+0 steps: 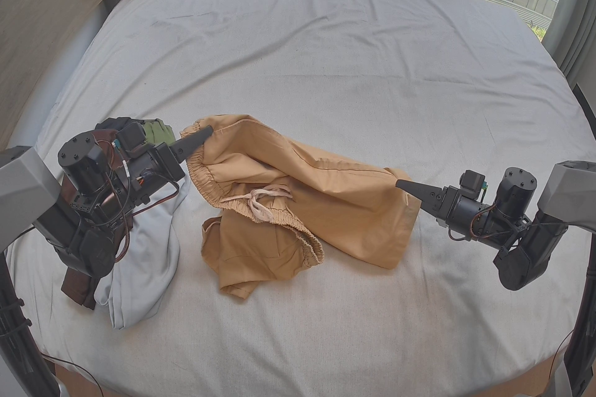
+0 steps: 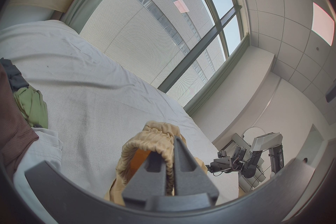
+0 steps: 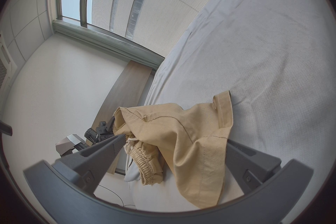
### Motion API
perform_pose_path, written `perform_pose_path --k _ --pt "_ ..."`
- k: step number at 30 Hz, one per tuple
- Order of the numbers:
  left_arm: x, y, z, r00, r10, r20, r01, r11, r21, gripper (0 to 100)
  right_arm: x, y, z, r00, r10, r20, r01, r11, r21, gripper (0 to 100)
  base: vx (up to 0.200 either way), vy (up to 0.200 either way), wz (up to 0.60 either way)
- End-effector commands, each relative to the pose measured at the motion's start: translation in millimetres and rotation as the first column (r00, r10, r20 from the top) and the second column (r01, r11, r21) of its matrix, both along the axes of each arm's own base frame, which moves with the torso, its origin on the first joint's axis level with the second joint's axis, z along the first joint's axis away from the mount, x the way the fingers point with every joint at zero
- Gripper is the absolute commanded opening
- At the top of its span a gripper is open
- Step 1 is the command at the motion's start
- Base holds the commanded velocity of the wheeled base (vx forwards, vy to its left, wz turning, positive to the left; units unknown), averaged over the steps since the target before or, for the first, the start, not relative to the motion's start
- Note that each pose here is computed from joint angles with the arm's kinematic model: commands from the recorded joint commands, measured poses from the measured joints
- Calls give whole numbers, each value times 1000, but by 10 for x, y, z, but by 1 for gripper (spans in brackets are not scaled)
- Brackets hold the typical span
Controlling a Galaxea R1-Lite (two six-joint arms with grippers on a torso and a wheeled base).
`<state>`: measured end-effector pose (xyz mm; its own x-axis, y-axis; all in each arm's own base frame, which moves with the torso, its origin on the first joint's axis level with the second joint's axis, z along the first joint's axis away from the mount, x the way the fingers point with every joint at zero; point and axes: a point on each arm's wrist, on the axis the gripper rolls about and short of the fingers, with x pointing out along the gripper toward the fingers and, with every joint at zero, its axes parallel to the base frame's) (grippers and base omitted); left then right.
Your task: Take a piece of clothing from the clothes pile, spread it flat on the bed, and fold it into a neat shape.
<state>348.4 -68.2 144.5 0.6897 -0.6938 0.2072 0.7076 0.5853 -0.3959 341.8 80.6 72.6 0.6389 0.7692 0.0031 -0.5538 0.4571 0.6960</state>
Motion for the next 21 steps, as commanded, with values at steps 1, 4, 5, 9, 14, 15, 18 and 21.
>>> perform_pose_path --k 1,4,5,9,14,15,18,21 --pt "4 6 -6 1000 1 -1 -1 1000 0 0 37 21 -11 1000 3 -1 -3 1000 8 100 0 0 0" --pt "16 59 -13 1000 14 -3 -14 1000 2 0 52 13 -10 1000 0 -17 0 1000 25 100 0 0 0" --pt "20 69 -10 1000 17 1 -17 1000 4 0 55 8 -1 1000 -1 -17 2 1000 29 100 0 0 0" --pt "73 150 -63 999 43 4 -43 999 22 0 47 1 29 1000 -2 -26 3 999 44 100 0 0 0" --pt "145 233 -132 998 70 2 -70 997 33 0 52 -9 12 999 -4 -50 7 998 59 100 0 0 0" --pt "147 232 -137 998 70 2 -70 997 33 0 56 -8 10 999 -4 -54 7 998 63 100 0 0 0" --pt "161 231 -167 998 70 -5 -70 997 35 0 59 3 15 997 1 -74 5 997 82 100 0 0 0" --pt "161 231 -167 998 70 -5 -70 997 35 0 63 10 34 996 5 -87 4 995 101 100 0 0 0"
